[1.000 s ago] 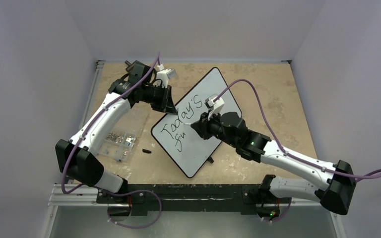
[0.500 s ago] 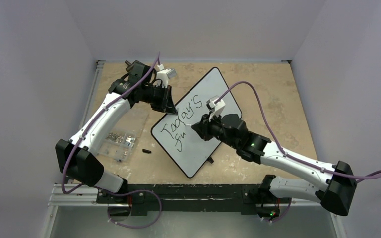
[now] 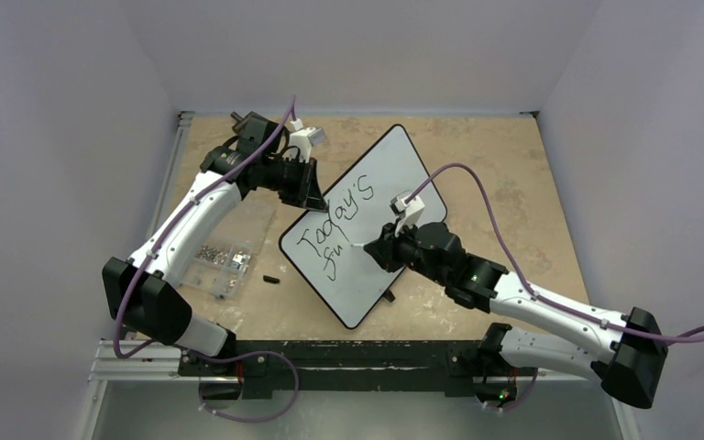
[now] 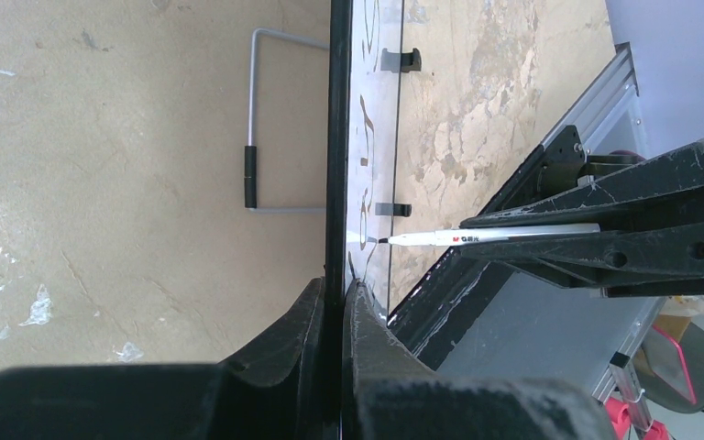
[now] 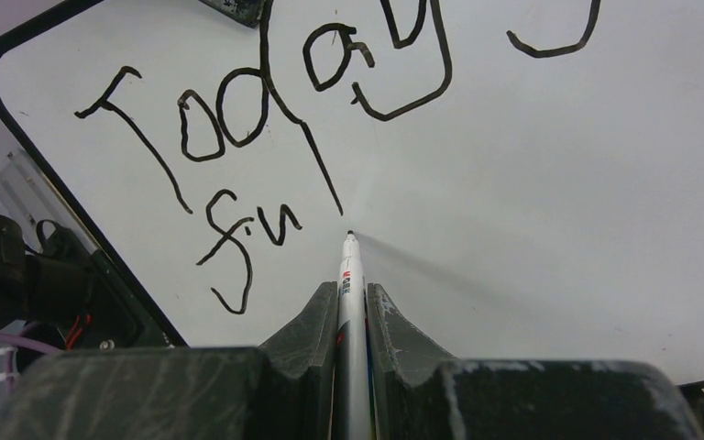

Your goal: Write a sentence on the whiteboard

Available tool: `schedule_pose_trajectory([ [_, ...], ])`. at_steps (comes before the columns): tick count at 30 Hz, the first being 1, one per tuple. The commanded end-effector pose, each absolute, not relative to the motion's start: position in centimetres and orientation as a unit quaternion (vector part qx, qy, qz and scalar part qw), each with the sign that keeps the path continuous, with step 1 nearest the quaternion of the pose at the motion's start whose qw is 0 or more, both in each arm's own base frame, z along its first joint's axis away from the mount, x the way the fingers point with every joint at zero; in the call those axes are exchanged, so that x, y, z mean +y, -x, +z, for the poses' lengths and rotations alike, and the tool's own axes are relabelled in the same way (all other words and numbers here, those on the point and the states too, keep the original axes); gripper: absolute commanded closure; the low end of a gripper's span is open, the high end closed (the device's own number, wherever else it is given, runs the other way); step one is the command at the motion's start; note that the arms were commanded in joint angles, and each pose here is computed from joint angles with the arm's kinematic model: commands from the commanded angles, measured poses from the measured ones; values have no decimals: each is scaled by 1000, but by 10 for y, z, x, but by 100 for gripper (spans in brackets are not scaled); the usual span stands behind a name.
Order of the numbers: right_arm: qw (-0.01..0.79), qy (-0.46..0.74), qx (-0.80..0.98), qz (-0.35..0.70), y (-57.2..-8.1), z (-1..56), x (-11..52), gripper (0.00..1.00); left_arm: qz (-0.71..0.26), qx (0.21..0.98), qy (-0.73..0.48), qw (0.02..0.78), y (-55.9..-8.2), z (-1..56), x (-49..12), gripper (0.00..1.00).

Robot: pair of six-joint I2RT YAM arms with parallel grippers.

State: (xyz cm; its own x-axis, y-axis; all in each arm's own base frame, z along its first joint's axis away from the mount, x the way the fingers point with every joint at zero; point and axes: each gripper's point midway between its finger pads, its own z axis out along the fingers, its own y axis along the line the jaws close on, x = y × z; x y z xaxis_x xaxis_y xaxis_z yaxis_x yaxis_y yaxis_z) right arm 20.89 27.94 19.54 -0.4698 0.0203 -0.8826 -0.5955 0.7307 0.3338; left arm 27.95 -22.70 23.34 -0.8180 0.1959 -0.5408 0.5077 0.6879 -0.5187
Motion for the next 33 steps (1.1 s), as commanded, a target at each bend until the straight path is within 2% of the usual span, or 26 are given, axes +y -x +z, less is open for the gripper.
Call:
schedule_pose_trajectory([
  [1, 505, 165, 785, 318, -218, 214, 279, 100, -300, 892, -193, 278, -296, 240, -213, 100],
  [10, 528, 167, 782, 287, -232, 232, 277, 100, -300, 892, -192, 280, -295, 241, -213, 100],
  [22, 550, 162, 764, 297, -235, 258, 278, 100, -300, 891, -193, 282, -295, 242, -212, 100],
  [33, 557, 157, 762, 292, -252, 257, 289, 100, -300, 891, -193, 280, -295, 241, -213, 100],
])
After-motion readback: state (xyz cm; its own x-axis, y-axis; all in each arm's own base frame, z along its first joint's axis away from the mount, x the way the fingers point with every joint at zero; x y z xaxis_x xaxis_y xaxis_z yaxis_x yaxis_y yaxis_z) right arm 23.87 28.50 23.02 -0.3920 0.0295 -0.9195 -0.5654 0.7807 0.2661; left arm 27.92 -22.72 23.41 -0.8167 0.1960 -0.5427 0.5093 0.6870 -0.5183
